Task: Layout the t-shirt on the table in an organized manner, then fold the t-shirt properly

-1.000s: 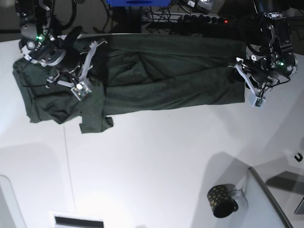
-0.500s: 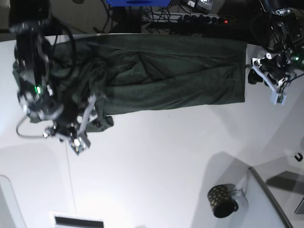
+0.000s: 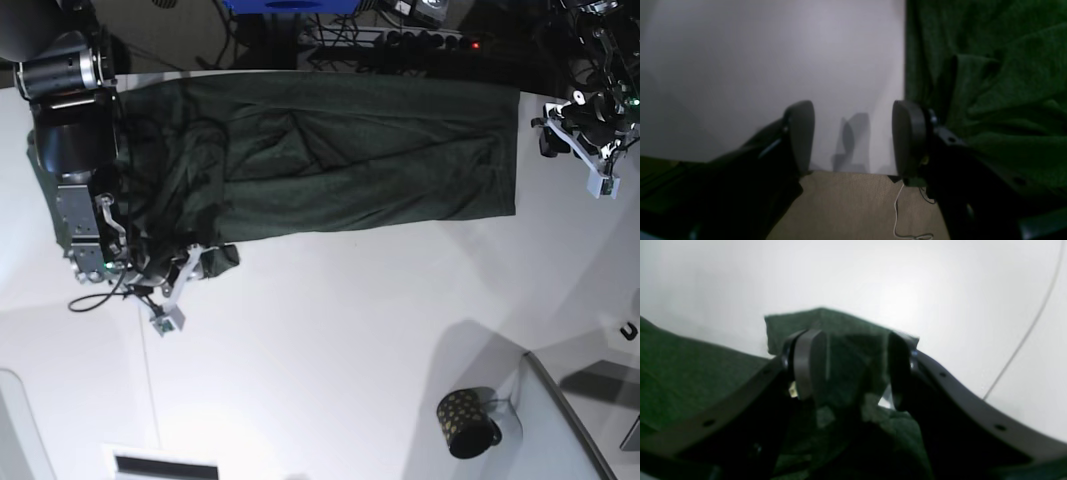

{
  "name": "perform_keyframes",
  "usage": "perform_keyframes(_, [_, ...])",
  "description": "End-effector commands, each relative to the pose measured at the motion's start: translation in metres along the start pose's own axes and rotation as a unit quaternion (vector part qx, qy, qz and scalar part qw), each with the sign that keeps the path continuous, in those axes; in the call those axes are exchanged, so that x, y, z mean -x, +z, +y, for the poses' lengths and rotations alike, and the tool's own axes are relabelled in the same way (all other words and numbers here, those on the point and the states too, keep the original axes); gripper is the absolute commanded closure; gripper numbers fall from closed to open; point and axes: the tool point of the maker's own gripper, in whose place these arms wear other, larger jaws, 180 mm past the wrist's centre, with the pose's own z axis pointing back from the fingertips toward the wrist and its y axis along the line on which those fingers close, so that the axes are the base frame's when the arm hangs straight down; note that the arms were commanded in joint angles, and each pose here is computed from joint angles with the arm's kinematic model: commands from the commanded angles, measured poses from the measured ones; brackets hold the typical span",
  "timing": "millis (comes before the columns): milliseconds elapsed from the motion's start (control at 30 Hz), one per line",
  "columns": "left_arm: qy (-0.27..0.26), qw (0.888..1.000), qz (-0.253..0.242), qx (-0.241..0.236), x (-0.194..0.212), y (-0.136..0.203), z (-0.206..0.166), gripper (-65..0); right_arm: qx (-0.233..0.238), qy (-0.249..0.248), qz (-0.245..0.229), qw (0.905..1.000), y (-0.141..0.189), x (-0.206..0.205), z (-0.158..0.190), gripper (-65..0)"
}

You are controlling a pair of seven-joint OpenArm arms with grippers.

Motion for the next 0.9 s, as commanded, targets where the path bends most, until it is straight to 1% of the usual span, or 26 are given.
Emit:
perform_keyframes(0, [-0.005, 1.000, -0.017, -0.008, -0.011, 0.005, 0.008, -35.4, 0.007, 0.004, -0.042, 0.9991, 0.007, -0.031, -0.008, -29.3])
perform_keyframes(100, [-0.007, 1.000, -0.016, -0.006, -0.011, 0.005, 0.006, -35.4, 0.006, 0.004, -0.040, 0.9992, 0.007, -0.028, -0.008, -29.3])
perform_keyframes(200, [-0.008, 1.000, -0.018, -0.004, -0.013, 0.004, 0.004, -35.4, 0.006, -0.002, -0.027, 0.9996, 0.003, -0.020, -0.010, -29.3])
perform_keyframes(367, [-0.007, 1.000, -0.018, -0.006, -0.012, 0.004, 0.005, -35.4, 0.004, -0.011, -0.029, 0.9995, -0.003, -0.018, -0.013, -29.1])
perform_keyframes(567, [-0.006, 1.000, -0.012, -0.007, -0.006, 0.005, 0.007, -35.4, 0.010, -0.010, -0.026, 0.9996, -0.001, -0.014, -0.020, -28.4])
perform_keyframes(600, [-0.006, 1.000, -0.012, -0.006, -0.006, 0.005, 0.007, -35.4, 0.010, -0.010, -0.026, 0.9996, -0.001, -0.014, -0.020, -27.5])
perform_keyframes(633, [-0.006, 1.000, -0.012, -0.006, -0.006, 0.005, 0.007, -35.4, 0.011, -0.010, -0.026, 0.9996, -0.001, -0.014, -0.020, -24.5])
perform_keyframes(667, [-0.006, 1.000, -0.012, -0.007, -0.006, 0.005, 0.007, -35.4, 0.011, -0.011, -0.025, 0.9996, -0.001, -0.013, -0.020, -18.9])
perform_keyframes(733, [-0.006, 1.000, -0.013, -0.006, -0.007, 0.005, 0.007, -35.4, 0.012, -0.010, -0.024, 0.9996, -0.001, -0.013, -0.021, -5.1])
perform_keyframes(767, [-0.006, 1.000, -0.013, -0.006, -0.007, 0.005, 0.006, -35.4, 0.012, -0.010, -0.024, 0.9996, 0.000, -0.012, -0.021, 0.0])
perform_keyframes(867, [-0.007, 1.000, -0.011, -0.006, -0.006, 0.005, 0.006, -35.4, 0.012, -0.004, -0.036, 0.9993, 0.003, -0.020, -0.019, -1.1])
